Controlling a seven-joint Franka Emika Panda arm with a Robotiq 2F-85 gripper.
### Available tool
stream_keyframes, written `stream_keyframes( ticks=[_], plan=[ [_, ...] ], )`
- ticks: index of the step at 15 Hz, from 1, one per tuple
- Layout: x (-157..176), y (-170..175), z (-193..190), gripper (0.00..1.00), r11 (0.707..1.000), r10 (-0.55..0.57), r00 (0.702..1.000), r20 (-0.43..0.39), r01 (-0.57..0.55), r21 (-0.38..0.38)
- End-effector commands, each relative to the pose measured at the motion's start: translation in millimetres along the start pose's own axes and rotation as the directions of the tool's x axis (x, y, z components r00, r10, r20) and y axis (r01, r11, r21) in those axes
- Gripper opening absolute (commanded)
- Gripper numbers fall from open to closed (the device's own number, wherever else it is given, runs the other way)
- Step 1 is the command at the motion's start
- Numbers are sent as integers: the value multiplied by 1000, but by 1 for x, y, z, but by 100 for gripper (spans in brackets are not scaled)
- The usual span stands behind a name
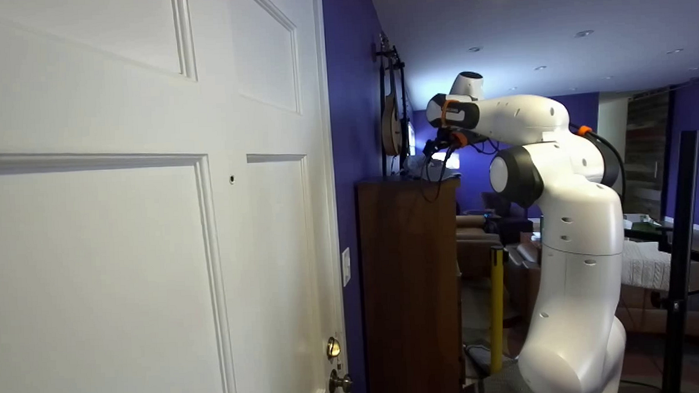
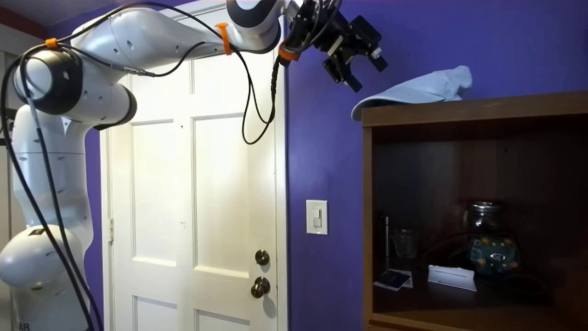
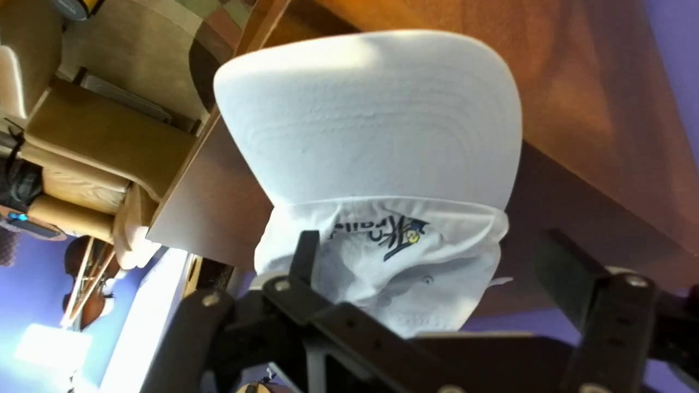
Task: Hang the cap on the door
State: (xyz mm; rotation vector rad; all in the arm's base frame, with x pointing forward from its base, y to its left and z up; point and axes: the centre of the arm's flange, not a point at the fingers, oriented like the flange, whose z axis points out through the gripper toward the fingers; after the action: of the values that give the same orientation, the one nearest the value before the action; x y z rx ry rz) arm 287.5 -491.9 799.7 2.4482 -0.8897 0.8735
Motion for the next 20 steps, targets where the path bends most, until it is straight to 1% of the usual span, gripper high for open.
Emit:
stream_keyframes(
  ticks=[1,4,6,13,16,17,18,19,20],
  plan=[
    [25,26,5,100,1000,-6,999,-49,6,2],
    [33,39,19,100,997,73,995,-63,-72,26],
    [35,43,28,100,995,96,993,-65,-94,40],
    [42,54,56,100,991,125,989,-76,-121,54],
    [45,54,63,100,990,127,989,-78,-122,74],
    [46,53,65,98,989,127,989,-74,-121,80],
    [46,53,66,74,989,128,989,-72,-122,88],
    [46,51,69,74,988,130,989,-65,-124,93],
    [46,50,71,67,987,132,989,-59,-126,99]
  ],
)
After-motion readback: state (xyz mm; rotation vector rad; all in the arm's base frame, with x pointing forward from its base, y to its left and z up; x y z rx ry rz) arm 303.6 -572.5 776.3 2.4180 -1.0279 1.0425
